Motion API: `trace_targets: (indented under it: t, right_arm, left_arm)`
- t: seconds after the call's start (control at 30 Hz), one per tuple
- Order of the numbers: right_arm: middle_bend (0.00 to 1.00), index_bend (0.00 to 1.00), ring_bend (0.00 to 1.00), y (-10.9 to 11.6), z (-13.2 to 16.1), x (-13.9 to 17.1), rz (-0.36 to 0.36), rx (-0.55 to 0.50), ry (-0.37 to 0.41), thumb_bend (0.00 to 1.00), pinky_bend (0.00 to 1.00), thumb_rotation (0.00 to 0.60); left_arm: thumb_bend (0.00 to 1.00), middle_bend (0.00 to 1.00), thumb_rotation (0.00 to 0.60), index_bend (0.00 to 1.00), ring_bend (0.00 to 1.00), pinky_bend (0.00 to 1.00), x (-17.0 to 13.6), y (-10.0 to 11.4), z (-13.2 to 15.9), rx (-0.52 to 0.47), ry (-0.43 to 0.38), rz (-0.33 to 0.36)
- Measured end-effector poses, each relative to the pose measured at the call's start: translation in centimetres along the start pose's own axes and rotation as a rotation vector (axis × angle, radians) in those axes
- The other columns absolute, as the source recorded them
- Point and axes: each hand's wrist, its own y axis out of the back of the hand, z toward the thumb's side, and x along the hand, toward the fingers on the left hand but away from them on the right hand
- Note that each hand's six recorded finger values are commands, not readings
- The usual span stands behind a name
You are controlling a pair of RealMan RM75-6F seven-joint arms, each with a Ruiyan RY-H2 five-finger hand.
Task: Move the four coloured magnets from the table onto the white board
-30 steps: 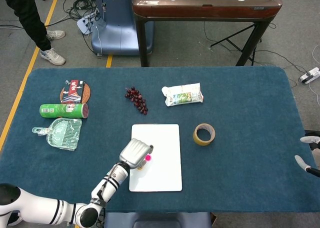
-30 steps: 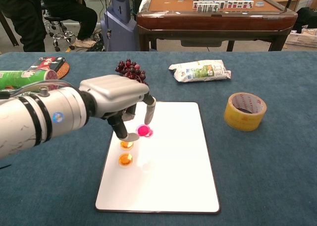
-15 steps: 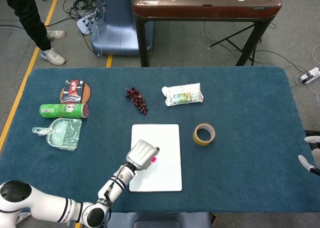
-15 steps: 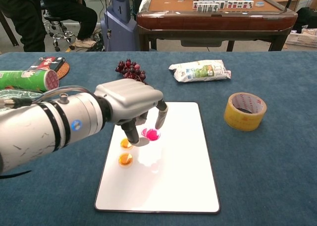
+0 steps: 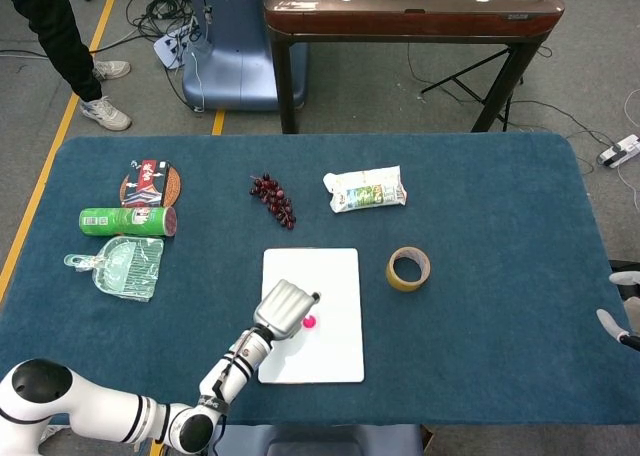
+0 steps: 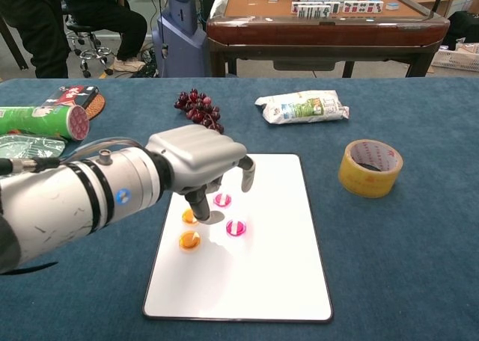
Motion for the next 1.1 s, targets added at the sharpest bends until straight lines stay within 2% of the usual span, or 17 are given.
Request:
trace_targets:
  t: [0.3,0.5,0.57,0.63,0.7,0.77,0.87,1.0,1.1]
  right_arm:
    - [0.34,0.39,0.31,-0.3,0.2,-0.1,0.010,0.007,0.006,0.16,0.44,0.600]
    - [0.34,0.39,0.31,-0.9,0.7,-0.2,0.029,0.023,0.019,0.16,0.44,0.600]
    - [0.34,0.39,0.31,-1.2,0.9,-0.2,0.039,0.032,0.024,0.16,0.44,0.600]
    - [0.34,0.39,0.31,-1.6,1.1,-0.2,0.049,0.042,0.029,0.16,0.44,0.600]
    - [0.34,0.39,0.31,-1.9,1.3,-0.3,0.058,0.051,0.033,0.16,0.44,0.600]
    - [0.34,0.39,0.31,-2.3,1.5,-0.4,0.071,0.063,0.037,0.16,0.44,0.600]
    - [0.34,0.39,0.31,-2.9,1.8,-0.4,0.086,0.077,0.042,0.16,0.44,0.600]
    - [0.34,0.39,0.31,-3.7,2.2,-0.5,0.109,0.100,0.049,0.16,0.44,0.600]
    - [0.34,0.39,0.31,-4.3,2.5,-0.7,0.126,0.116,0.053,0.16,0.44,0.600]
  left_arm:
    - [0.32,1.00,0.600,0.37,1.00,1.00,-0.8,-0.1,-1.3,-0.006,0.033,0.007]
    - [0.32,1.00,0.600,0.35,1.00,1.00,-2.8,-0.1,-3.0,-0.001,0.070,0.010]
    - [0.32,0.98,0.600,0.33,0.97,1.00,-3.8,0.0,-4.0,0.003,0.093,0.010]
    - [0.32,0.91,0.600,0.30,0.87,1.00,-4.9,0.1,-5.2,0.008,0.120,0.005]
    - [0.32,0.78,0.600,0.28,0.75,0.99,-6.0,0.1,-6.2,0.010,0.144,-0.005]
    - [0.32,0.65,0.600,0.27,0.63,0.93,-7.4,0.1,-7.7,0.013,0.180,-0.015]
    - [0.32,0.52,0.600,0.27,0.51,0.82,-9.5,0.0,-10.0,0.022,0.243,-0.015]
    - [0.32,0.43,0.600,0.27,0.42,0.72,-12.0,-0.9,-12.1,0.027,0.289,-0.006]
    - [0.32,0.39,0.600,0.27,0.39,0.67,-14.3,-1.5,-14.3,0.027,0.342,0.011]
